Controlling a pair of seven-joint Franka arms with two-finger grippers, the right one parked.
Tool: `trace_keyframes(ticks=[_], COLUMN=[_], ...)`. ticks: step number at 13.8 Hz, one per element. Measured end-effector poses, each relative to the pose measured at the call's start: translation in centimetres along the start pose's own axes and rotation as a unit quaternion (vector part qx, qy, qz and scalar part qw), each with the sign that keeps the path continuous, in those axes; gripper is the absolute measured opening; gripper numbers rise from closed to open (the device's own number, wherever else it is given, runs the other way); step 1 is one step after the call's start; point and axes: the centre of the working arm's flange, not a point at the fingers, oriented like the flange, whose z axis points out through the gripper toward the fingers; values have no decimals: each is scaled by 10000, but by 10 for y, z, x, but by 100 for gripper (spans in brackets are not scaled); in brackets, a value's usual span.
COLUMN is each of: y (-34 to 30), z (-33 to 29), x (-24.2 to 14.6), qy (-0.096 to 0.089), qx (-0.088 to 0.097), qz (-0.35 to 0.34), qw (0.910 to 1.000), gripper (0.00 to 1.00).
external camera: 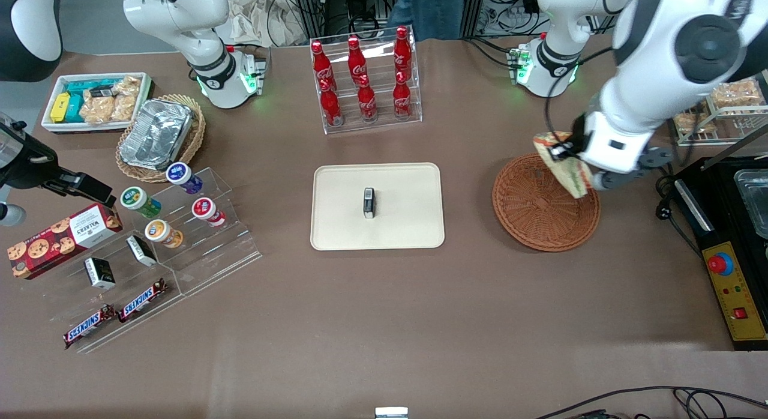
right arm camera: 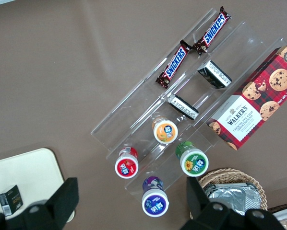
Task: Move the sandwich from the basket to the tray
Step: 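Carry the sandwich to the cream tray and lower it beside the black packet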
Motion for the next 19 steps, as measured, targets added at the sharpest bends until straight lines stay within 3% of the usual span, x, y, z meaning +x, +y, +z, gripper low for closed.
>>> trace_keyframes(ticks=[4,8,10,15,19], y=[57,115,144,188,194], z=[11,73,112,199,266], x=[-30,-49,-65,-86,-92], qy=[243,389,441,146,237], qx=[-176,-425,-353,-272,-624], qz=[894,1459,1833,2352,2477], qw=[9955,9876,9814,9714,9665], gripper=[17,17,17,17,17])
